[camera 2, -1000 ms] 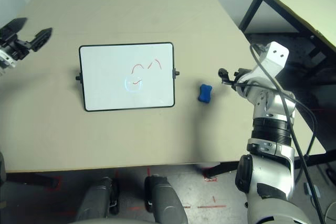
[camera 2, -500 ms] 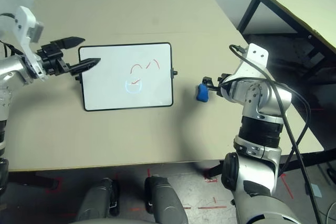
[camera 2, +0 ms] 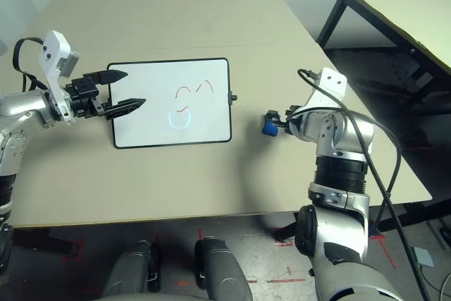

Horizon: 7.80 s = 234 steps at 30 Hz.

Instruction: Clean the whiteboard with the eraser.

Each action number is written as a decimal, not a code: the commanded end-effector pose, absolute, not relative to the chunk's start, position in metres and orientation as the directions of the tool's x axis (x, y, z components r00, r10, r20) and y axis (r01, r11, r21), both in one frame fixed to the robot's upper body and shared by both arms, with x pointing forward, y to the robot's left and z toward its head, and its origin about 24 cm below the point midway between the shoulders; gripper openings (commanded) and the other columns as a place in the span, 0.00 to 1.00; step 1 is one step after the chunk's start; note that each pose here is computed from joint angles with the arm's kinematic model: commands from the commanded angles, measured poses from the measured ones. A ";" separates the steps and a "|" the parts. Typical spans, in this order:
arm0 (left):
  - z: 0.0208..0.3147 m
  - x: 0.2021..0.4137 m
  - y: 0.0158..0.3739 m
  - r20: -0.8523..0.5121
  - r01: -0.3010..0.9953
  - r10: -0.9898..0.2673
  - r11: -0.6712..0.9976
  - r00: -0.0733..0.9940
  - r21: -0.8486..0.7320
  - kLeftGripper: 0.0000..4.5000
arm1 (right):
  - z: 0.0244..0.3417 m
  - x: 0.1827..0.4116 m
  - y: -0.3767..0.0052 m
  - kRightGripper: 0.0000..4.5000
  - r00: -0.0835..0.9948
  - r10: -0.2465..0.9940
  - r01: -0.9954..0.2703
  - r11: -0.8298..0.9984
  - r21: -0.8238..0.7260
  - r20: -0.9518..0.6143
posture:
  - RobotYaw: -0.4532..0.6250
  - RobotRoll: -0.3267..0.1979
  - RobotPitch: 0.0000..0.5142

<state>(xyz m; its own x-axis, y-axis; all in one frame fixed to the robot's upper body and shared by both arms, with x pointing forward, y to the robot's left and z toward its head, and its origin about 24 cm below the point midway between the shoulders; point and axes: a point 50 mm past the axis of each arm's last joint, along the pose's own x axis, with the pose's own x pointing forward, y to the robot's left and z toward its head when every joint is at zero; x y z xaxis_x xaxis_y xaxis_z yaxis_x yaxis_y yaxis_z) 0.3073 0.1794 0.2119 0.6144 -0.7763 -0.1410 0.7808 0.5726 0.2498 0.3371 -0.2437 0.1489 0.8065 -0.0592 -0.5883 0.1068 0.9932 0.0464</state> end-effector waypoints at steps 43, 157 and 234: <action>0.221 0.303 0.165 -0.090 0.791 -0.796 0.570 0.599 0.221 1.00 | 0.109 0.337 -0.263 0.18 0.732 -0.165 0.198 0.980 -0.025 -0.661 | 0.43 0.62 0.25; 0.220 0.311 0.156 -0.121 0.832 -0.832 0.510 0.542 0.220 1.00 | 0.155 0.362 -0.083 0.17 0.834 0.463 -0.541 0.582 -0.607 -0.298 | 0.44 0.62 0.27; 0.210 0.295 0.169 -0.254 0.852 -0.814 0.491 0.523 0.182 1.00 | 0.153 0.354 -0.136 0.17 0.919 0.268 -0.389 0.733 -0.558 -0.289 | 0.44 0.62 0.32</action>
<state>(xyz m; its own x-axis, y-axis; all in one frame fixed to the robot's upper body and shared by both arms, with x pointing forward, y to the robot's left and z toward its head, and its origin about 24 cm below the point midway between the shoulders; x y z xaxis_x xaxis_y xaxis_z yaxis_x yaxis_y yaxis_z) 0.2975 0.1704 0.2103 0.5320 -0.8077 -0.2541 0.8464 0.4988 0.1865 0.3551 -0.1279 0.1882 0.9379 0.3154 -0.1443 -0.3362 0.7246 -0.6016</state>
